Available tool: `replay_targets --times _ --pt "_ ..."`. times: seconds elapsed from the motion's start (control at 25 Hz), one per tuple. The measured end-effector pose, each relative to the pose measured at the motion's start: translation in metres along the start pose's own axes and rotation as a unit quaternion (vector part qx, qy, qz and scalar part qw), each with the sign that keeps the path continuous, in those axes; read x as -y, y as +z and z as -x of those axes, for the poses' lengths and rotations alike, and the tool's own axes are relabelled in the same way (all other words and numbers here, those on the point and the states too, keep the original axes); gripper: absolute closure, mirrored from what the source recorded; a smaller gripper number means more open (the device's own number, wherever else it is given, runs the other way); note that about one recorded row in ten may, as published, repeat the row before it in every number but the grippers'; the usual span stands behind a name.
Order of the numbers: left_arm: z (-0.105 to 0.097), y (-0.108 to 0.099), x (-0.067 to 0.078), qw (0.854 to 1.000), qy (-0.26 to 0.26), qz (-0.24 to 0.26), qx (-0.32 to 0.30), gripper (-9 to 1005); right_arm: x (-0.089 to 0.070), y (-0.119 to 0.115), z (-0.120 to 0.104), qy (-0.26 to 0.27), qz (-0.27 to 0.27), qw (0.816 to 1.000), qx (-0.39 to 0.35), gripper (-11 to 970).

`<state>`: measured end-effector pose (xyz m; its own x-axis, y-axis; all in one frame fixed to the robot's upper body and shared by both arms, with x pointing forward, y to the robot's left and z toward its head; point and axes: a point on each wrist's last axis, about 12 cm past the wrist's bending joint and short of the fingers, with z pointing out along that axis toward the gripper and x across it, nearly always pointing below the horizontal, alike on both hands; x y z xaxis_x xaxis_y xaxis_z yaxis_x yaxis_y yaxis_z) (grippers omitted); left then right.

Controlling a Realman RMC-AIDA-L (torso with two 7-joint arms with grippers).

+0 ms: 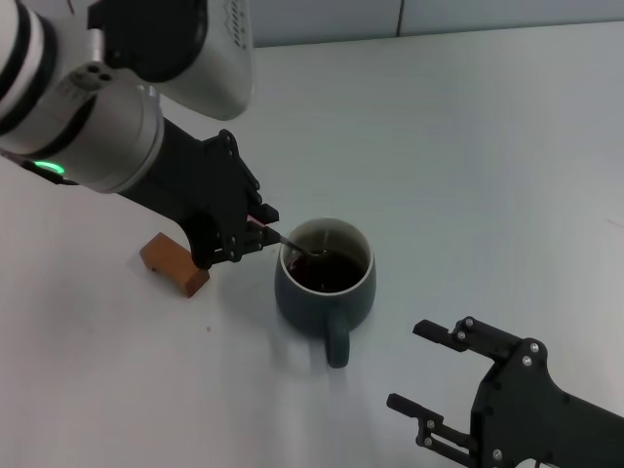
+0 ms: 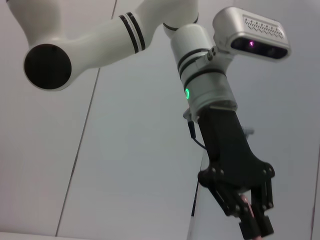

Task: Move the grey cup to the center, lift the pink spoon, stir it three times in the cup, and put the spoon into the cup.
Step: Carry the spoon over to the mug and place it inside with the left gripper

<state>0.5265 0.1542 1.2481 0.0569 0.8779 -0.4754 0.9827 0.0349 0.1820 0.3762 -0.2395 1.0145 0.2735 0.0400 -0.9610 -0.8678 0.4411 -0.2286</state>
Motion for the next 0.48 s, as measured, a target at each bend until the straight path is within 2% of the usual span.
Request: replay_targets --times 0.16,0.48 --pt "0.003 0.018 -0.007 0.999 0.012 0.0 -0.03 870 0.0 0.001 0.0 0.0 0.002 1.0 0.001 330" --pt "0.008 0.037 -0.013 0.998 0.03 -0.003 -0.052 869 -0.001 0.0 0.0 0.002 0.003 1.0 -0.001 330"
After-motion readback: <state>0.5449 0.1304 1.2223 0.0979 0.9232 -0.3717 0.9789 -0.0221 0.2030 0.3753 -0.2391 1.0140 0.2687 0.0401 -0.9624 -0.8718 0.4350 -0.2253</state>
